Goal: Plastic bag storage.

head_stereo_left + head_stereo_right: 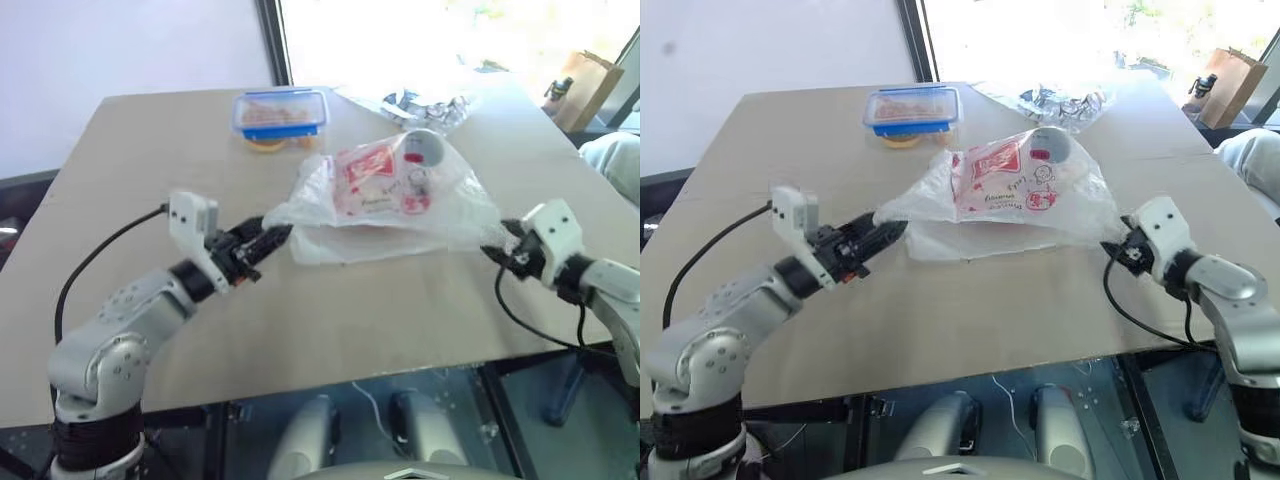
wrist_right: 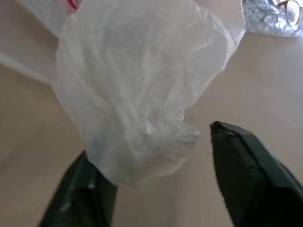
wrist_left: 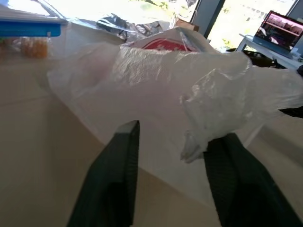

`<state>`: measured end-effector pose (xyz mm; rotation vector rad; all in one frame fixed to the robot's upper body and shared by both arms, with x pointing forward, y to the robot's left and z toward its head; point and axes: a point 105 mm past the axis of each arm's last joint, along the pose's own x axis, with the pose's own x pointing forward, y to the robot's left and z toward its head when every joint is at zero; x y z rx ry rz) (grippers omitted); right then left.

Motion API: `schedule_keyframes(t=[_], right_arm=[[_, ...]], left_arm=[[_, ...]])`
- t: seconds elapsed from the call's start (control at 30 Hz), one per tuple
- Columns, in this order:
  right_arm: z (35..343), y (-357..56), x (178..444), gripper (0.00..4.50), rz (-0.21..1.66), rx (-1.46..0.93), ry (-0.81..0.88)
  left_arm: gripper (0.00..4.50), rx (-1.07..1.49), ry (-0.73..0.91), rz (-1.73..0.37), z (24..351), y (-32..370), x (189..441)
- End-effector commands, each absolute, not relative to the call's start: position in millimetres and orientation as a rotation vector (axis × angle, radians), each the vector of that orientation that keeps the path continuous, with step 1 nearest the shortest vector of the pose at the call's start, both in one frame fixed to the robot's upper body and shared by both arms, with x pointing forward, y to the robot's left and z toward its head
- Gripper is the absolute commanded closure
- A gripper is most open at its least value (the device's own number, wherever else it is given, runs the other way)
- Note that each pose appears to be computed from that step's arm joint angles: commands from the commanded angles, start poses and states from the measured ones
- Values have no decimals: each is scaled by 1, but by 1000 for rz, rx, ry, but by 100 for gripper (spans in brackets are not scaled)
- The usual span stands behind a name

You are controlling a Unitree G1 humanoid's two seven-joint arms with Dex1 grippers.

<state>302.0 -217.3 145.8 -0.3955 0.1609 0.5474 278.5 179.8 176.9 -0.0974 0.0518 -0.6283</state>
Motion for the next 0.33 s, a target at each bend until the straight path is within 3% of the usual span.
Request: schedule_keyframes(t=[0.03,0.07,0.17,0.33], right_arm=[[163,-227,262,3,656,-418,136],[160,-232,246,0,698,-408,173],[159,-244,223,0,728,-389,229],[163,-266,221,0,675,-422,251]], left_arm=[[50,15,17,-590,176,196,256],[4,19,48,-571,168,202,248],[4,36,109,-542,152,214,230],[4,18,144,-476,138,232,216]])
